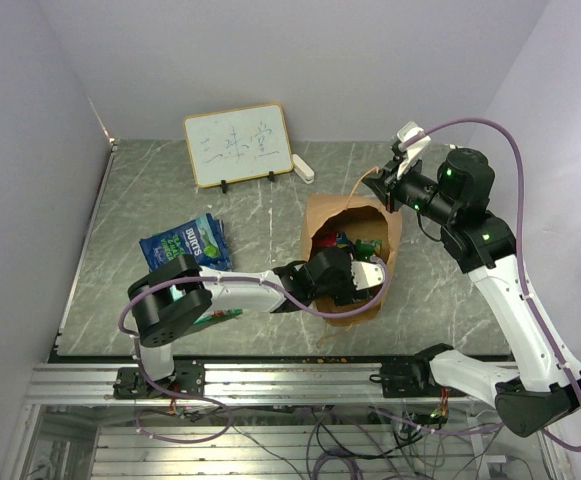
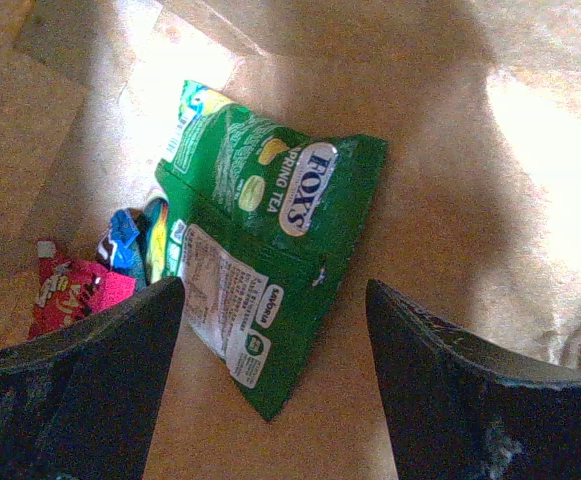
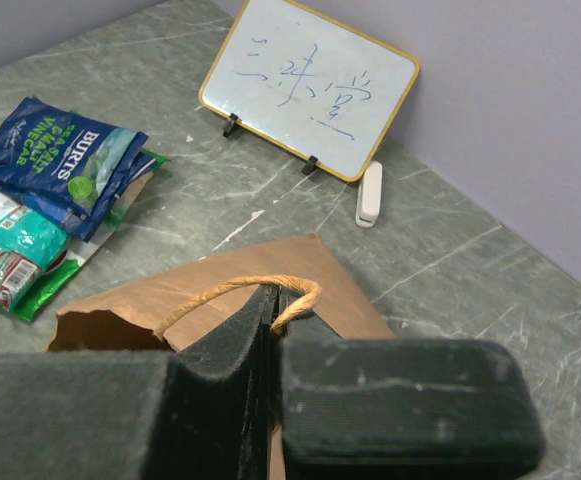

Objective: Take the snacks out of the paper bag
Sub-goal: Take out the snack from the paper bag.

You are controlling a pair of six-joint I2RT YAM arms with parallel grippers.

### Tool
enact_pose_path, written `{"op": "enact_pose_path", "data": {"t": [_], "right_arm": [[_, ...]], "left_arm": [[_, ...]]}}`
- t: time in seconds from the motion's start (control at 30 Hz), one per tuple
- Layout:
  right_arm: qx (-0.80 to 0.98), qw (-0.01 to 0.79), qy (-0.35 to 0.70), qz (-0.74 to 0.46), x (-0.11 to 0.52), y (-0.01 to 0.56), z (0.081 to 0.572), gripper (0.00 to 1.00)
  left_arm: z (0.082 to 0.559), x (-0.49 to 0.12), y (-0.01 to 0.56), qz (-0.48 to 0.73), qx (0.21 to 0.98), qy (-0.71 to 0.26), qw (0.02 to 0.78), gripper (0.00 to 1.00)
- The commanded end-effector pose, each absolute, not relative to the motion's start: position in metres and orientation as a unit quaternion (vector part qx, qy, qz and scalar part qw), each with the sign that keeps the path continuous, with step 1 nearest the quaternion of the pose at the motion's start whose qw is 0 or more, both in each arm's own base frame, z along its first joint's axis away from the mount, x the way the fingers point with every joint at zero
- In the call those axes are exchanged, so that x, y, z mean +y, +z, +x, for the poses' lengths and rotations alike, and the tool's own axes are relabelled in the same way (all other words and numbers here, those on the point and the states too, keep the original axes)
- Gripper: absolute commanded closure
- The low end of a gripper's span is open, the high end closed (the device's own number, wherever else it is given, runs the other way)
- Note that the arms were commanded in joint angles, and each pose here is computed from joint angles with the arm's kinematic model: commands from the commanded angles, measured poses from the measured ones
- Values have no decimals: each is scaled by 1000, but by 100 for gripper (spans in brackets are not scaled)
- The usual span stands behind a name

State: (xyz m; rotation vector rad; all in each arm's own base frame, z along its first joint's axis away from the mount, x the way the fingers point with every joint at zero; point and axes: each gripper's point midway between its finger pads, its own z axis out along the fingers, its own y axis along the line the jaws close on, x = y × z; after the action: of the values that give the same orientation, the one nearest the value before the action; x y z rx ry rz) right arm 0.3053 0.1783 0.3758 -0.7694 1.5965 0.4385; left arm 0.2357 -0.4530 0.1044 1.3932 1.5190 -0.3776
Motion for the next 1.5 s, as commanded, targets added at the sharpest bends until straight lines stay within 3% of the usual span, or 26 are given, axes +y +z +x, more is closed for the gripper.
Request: {"op": "enact_pose_path", "data": {"t": [0.0, 0.53, 0.67, 0.7, 0.8, 1.1, 1.47], "right_arm": [[673, 634, 184, -334, 178, 397, 306, 100], [670, 640, 172, -334, 175, 404, 307, 100], [668, 641, 180, -332, 177, 405, 305, 100], [668, 642, 181, -332, 177, 405, 305, 100], [667, 644, 180, -330, 176, 407, 304, 100], [658, 653, 184, -326, 176, 409, 302, 100], [655, 671, 161, -308, 169, 402, 311, 100]], "left_arm": [[248, -469, 110, 588, 609, -156, 510, 13], [280, -473, 80, 625, 618, -84, 470, 14], [302, -470, 76, 606, 633, -30, 481, 27], [306, -470, 78, 604, 632, -23, 486, 34], [316, -467, 85, 591, 633, 2, 500, 70], [314, -461, 141, 559, 630, -11, 538, 92], [252, -442, 206, 548, 641, -95, 529, 93]]}}
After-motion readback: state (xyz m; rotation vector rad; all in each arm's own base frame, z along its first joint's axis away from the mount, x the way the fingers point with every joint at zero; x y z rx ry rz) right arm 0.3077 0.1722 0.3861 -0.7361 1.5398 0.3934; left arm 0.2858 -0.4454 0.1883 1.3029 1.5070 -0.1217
